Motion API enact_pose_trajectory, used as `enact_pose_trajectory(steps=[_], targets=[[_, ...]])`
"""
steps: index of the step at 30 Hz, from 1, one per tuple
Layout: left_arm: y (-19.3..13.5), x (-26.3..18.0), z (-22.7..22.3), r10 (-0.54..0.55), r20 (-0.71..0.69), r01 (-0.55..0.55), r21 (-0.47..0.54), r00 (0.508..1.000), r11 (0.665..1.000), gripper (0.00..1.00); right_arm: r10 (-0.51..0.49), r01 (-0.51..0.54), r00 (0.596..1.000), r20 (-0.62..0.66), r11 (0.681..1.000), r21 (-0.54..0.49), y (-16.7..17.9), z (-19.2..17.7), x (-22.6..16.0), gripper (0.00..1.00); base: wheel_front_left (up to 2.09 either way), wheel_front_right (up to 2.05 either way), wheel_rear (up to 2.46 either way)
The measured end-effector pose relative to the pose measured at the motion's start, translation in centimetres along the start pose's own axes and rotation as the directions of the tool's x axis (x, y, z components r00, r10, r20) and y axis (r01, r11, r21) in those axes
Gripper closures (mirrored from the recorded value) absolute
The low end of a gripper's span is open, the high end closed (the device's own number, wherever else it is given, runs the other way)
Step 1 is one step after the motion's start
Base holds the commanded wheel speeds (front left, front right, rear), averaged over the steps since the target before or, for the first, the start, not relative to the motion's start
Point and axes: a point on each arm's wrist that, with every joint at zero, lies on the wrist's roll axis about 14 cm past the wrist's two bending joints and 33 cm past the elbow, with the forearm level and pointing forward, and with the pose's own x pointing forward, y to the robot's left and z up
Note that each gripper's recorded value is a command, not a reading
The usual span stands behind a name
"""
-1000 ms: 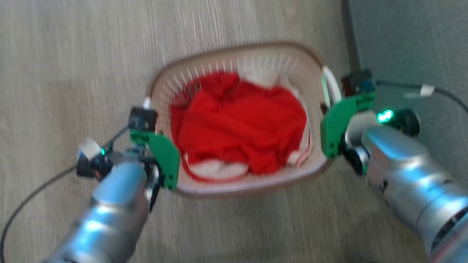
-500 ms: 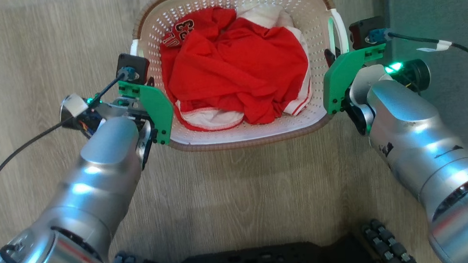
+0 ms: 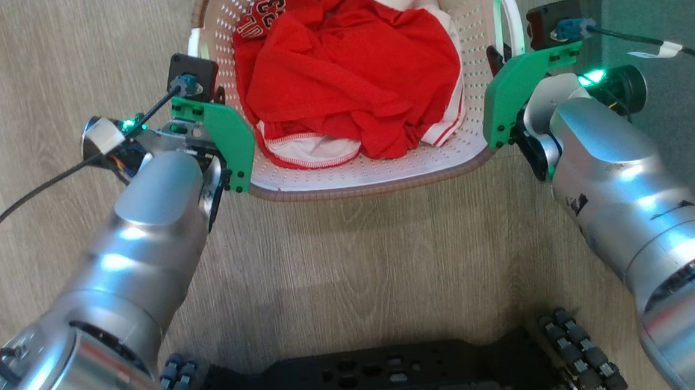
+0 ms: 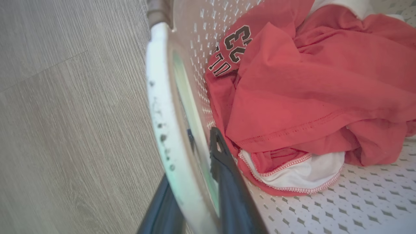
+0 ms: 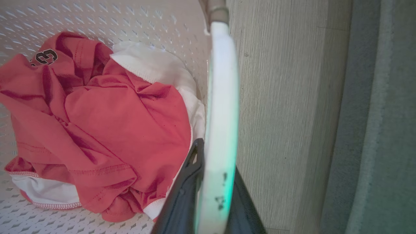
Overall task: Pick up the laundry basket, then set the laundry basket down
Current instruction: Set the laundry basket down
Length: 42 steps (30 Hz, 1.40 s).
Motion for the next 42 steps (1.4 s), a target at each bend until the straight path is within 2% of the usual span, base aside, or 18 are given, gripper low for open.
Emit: enact_pose_trajectory(steps=[16, 17, 20, 21, 22, 23, 25, 26, 27, 33, 42], targets=[[-0.2, 0.3, -0.2, -0.007, -0.008, 0.007, 0.011, 1.000, 1.000, 1.00, -0.007, 0.007, 1.000, -0.001, 1.000, -0.007, -0.4, -0.2, 0.1, 1.00, 0.00, 0.00, 0.00], [-0.2, 0.3, -0.3, -0.007, -0.013, 0.007, 0.011, 1.000, 1.000, 1.00, -0.007, 0.007, 1.000, -0.001, 1.000, -0.007, -0.4, -0.2, 0.1, 0.89, 0.00, 0.00, 0.00], [-0.2, 0.3, -0.4, -0.007, -0.023, 0.007, 0.013, 1.000, 1.000, 1.00, -0.008, 0.008, 1.000, -0.003, 1.000, -0.019, -0.5, -0.2, 0.1, 0.67, 0.00, 0.00, 0.00], [-0.1, 0.3, -0.5, 0.000, -0.028, 0.001, 0.016, 1.000, 1.000, 1.00, -0.013, 0.012, 1.000, -0.002, 1.000, -0.021, -0.7, -0.2, 0.1, 0.52, 0.00, 0.00, 0.00], [0.1, 0.3, -0.6, 0.004, -0.033, -0.004, 0.015, 0.999, 1.000, 0.91, -0.017, 0.017, 1.000, -0.004, 1.000, -0.022, -0.9, -0.2, 0.0, 0.18, 0.00, 0.00, 0.00], [0.2, 0.3, -0.8, 0.006, -0.042, -0.005, 0.007, 0.999, 1.000, 0.80, -0.018, 0.018, 1.000, -0.004, 1.000, -0.024, -1.0, -0.2, 0.0, 0.00, 0.00, 0.00, 0.00], [0.3, 0.2, -1.4, 0.013, -0.080, -0.014, -0.003, 0.997, 1.000, 0.56, -0.022, 0.022, 1.000, -0.001, 0.999, -0.028, -1.2, -0.1, -0.1, 0.00, 0.00, 0.00, 0.00], [0.4, 0.1, -1.8, 0.023, -0.100, -0.024, -0.011, 0.995, 1.000, 0.23, -0.023, 0.023, 1.000, 0.001, 0.999, -0.028, -1.2, 0.0, -0.1, 0.00, 0.00, 0.00, 0.00], [0.6, 0.0, -2.1, 0.029, -0.110, -0.031, -0.015, 0.993, 0.999, 0.00, -0.023, 0.023, 1.000, 0.002, 0.999, -0.026, -1.2, 0.1, -0.2, 0.00, 0.00, 0.00, 0.00], [1.2, -0.2, -1.8, 0.059, -0.104, -0.060, -0.011, 0.993, 0.998, 0.00, -0.026, 0.027, 0.999, 0.031, 0.999, -0.030, -1.3, 0.8, -0.4, 0.00, 0.00, 0.00, 0.00], [1.9, -1.3, 1.4, 0.092, 0.048, -0.090, -0.043, 0.995, 0.995, 0.00, -0.022, 0.028, 0.992, 0.127, 0.998, -0.048, -0.9, 3.8, -1.5, 0.00, 0.00, 0.00, 0.00]])
